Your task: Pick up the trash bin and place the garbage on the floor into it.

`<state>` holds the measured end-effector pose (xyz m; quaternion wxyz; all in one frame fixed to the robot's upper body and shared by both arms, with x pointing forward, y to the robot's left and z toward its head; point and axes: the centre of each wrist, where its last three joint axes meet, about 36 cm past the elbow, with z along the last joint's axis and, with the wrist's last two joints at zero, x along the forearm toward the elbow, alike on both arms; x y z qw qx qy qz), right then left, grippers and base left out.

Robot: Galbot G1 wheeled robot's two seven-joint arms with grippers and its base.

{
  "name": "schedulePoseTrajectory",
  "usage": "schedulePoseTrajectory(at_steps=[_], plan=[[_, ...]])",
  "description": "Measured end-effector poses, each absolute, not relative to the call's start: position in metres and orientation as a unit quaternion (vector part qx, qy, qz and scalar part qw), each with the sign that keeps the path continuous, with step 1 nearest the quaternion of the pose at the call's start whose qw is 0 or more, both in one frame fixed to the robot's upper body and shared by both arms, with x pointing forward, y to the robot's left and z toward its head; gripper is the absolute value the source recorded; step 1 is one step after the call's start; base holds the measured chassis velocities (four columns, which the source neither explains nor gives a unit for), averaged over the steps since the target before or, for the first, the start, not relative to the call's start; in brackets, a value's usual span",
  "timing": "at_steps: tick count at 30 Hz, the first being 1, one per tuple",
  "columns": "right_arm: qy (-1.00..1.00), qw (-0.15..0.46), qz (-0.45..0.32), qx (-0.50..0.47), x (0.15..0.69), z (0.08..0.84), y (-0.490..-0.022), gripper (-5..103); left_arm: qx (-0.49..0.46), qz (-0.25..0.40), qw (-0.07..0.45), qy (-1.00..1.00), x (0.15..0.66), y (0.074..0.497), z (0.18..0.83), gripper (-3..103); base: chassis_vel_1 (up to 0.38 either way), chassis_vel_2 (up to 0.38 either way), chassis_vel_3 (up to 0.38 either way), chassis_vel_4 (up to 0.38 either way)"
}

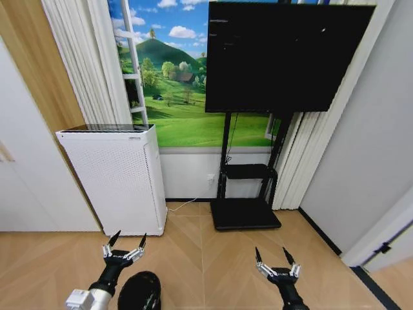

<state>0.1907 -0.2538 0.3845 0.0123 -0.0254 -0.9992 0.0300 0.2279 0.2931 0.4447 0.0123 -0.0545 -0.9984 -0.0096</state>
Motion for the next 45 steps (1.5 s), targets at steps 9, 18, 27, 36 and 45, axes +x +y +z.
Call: schedulePoseTrajectory(at_steps=[9,18,27,36,45], plan=[[-0.999,0.012,0.03,-0.025,0.1907,0.3845,-0.2538,100,-0.055,-0.01,0.012,-0.998,0.2279,0.2931,0.4447,100,0.265,-0.262,-0.256,0.246],[-0.999,0.012,0.03,-0.025,0.1907,0.3845,-0.2538,100,-0.055,-0.01,0.012,-0.998,0.2279,0.2931,0.4447,100,0.342,-0.342,-0.332,0.34],[-0.999,0.012,0.03,-0.025,0.1907,0.3846,-0.2538,100,-0.055,-0.01,0.012,-0.998,0.2279,0.2931,0.4447,100,0.379,-0.367,-0.333,0.353],[-0.999,0.012,0.03,-0.025,0.1907,0.3845,-0.2538,100,-0.055,-0.01,0.012,-0.998,0.2279,0.2931,0.4447,100,0.349,-0.329,-0.343,0.334],[-0.999,0.013,0.03,-0.025,0.1906,0.3845,-0.2538,100,-0.055,-0.009,0.012,-0.998,0.2279,0.2931,0.4447,100,0.282,-0.279,-0.273,0.282]])
